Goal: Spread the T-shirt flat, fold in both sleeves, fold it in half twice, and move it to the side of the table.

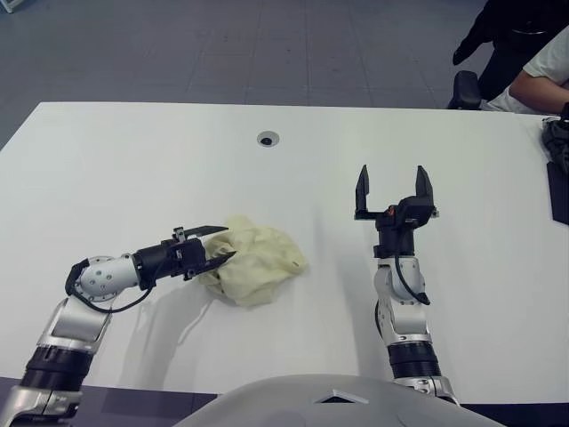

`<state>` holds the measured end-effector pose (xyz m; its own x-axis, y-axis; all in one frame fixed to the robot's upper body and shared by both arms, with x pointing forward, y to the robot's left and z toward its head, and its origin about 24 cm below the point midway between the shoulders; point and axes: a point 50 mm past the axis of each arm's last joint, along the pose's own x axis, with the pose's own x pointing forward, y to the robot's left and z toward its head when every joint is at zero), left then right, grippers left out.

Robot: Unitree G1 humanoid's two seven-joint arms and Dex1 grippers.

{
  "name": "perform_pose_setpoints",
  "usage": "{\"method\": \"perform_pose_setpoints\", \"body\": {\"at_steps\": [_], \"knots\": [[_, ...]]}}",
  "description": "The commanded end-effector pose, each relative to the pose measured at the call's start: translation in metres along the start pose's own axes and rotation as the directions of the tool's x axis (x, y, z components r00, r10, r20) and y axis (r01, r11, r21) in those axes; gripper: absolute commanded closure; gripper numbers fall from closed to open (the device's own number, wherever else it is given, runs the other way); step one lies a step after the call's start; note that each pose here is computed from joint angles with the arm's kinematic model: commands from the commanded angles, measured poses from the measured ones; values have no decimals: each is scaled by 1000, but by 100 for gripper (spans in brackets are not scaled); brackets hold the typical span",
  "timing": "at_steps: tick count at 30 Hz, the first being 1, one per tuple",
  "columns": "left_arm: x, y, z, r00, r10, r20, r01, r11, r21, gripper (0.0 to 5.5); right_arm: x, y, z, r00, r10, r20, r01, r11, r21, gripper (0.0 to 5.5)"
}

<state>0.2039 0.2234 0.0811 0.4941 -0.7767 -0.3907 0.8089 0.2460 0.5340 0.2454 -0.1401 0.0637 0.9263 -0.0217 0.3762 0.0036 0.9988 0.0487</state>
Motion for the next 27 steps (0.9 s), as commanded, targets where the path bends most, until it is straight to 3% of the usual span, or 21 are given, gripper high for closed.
{"method": "perform_pose_setpoints", "body": {"at_steps": [1,6,19,27], "knots": [[-6,11,12,998,44,42,-44,999,-10,331,0,1,-1,1000,-6,-11,6,1000,5,10],[-9,12,28,991,3,132,9,996,-92,251,0,1,-1,1000,-6,-13,6,1000,5,10],[-11,-2,11,995,-103,3,103,991,-89,31,-1,1,1,1000,-11,-6,11,1000,8,10],[-11,-4,6,995,-97,-12,95,992,-81,165,-1,1,2,1000,-10,-6,10,1000,8,10]]}}
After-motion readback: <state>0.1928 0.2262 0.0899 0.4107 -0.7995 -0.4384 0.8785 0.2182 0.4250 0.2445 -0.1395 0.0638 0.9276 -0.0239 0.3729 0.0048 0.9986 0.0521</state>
